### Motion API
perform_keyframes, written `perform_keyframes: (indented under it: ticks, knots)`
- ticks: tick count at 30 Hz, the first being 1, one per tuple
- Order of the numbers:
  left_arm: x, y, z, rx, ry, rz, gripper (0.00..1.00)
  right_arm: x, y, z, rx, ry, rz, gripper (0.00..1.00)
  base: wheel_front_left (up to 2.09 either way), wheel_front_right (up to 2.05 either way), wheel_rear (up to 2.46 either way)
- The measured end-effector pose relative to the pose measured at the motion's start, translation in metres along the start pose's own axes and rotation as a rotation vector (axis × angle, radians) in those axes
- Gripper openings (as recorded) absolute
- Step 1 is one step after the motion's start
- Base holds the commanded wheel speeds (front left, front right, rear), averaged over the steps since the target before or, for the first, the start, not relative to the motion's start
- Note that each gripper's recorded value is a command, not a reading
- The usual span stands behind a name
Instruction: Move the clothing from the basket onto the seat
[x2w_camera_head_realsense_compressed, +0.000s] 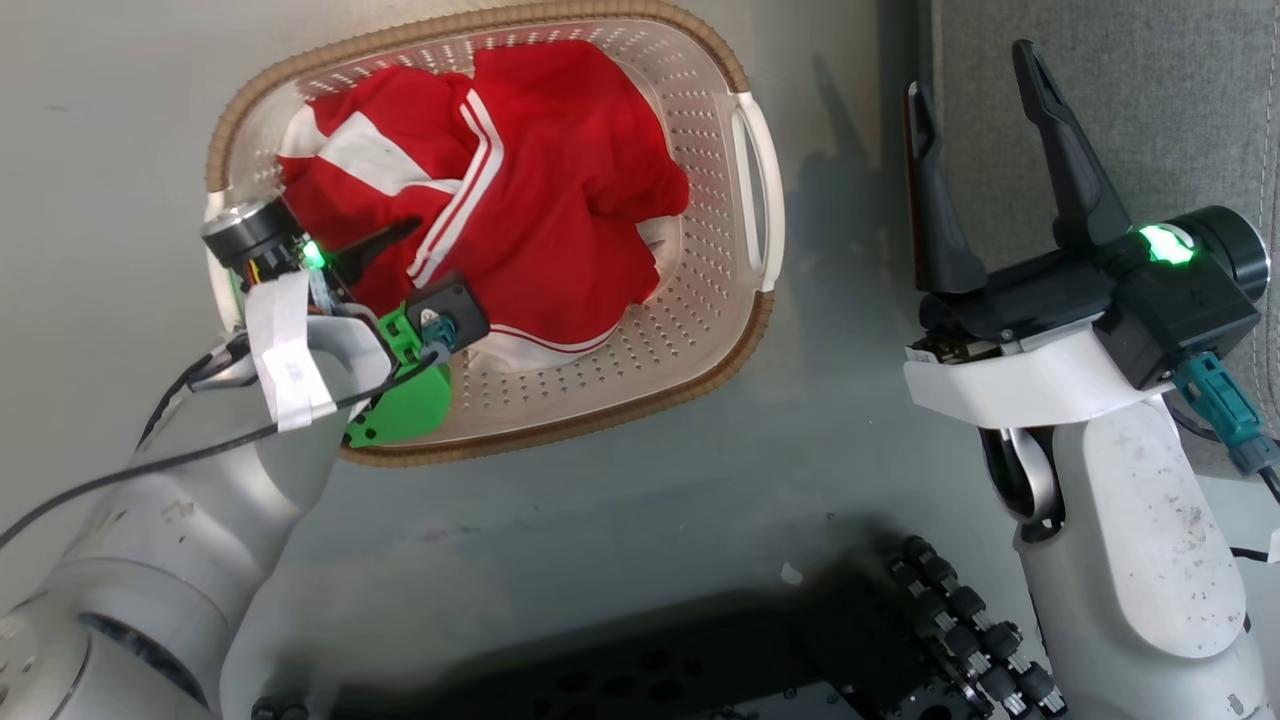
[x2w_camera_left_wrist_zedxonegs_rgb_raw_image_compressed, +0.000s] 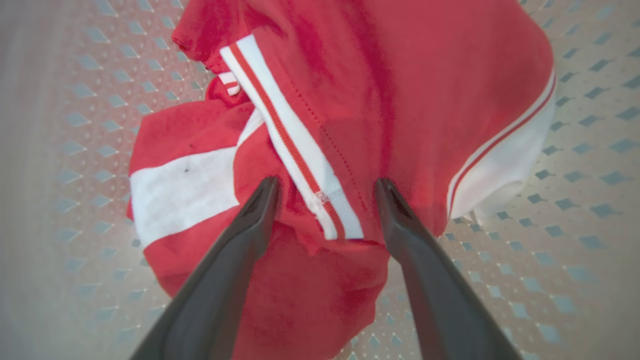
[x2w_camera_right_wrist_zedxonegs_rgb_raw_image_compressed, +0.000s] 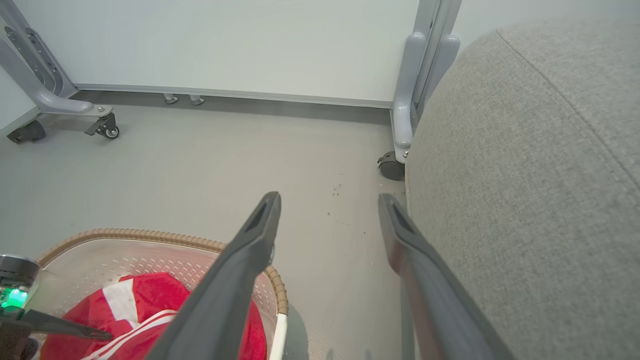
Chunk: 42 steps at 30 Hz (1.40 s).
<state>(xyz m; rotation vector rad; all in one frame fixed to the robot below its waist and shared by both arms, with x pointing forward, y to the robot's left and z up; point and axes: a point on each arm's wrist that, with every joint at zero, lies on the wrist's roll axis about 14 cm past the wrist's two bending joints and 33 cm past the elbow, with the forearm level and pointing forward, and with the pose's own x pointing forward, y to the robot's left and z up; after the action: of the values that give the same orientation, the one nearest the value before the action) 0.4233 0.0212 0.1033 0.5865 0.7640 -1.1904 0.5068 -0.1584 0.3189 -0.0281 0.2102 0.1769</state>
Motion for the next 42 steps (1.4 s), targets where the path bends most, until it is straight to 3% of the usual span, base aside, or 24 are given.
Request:
perform_keyframes:
  ticks: [7, 8, 9, 10, 11, 28, 36, 42]
  knots:
    - [0.016, -0.012, 0.009, -0.014, -0.020, -0.043, 1.00, -0.001, -0.002, -0.009, 0.003, 0.021, -0.004, 1.00, 0.00, 0.00, 0.00]
    - [0.016, -0.013, 0.010, -0.017, -0.025, -0.047, 0.96, -0.001, -0.002, -0.009, 0.002, 0.022, -0.005, 1.00, 0.00, 0.00, 0.00]
    - [0.017, -0.016, 0.014, -0.010, -0.036, -0.055, 0.46, -0.001, -0.003, -0.010, 0.003, 0.023, -0.006, 1.00, 0.00, 0.00, 0.00]
    - [0.017, -0.017, 0.018, -0.003, -0.049, -0.063, 0.19, -0.001, -0.003, -0.009, 0.006, 0.022, -0.006, 1.00, 0.00, 0.00, 0.00]
    - [0.018, -0.019, 0.022, 0.010, -0.064, -0.071, 0.00, -0.001, -0.003, -0.009, 0.007, 0.021, -0.007, 1.00, 0.00, 0.00, 0.00]
    - [-0.026, -0.009, 0.100, -0.113, -0.288, -0.011, 0.00, -0.006, -0.001, 0.028, -0.022, -0.043, -0.006, 1.00, 0.00, 0.00, 0.00]
    - [-0.086, -0.012, 0.157, -0.160, -0.462, 0.127, 0.00, -0.029, 0.009, 0.057, -0.021, -0.073, 0.003, 1.00, 0.00, 0.00, 0.00]
    - [-0.150, -0.005, 0.194, -0.288, -0.619, 0.306, 0.00, -0.057, 0.020, 0.079, -0.018, -0.096, 0.016, 1.00, 0.00, 0.00, 0.00]
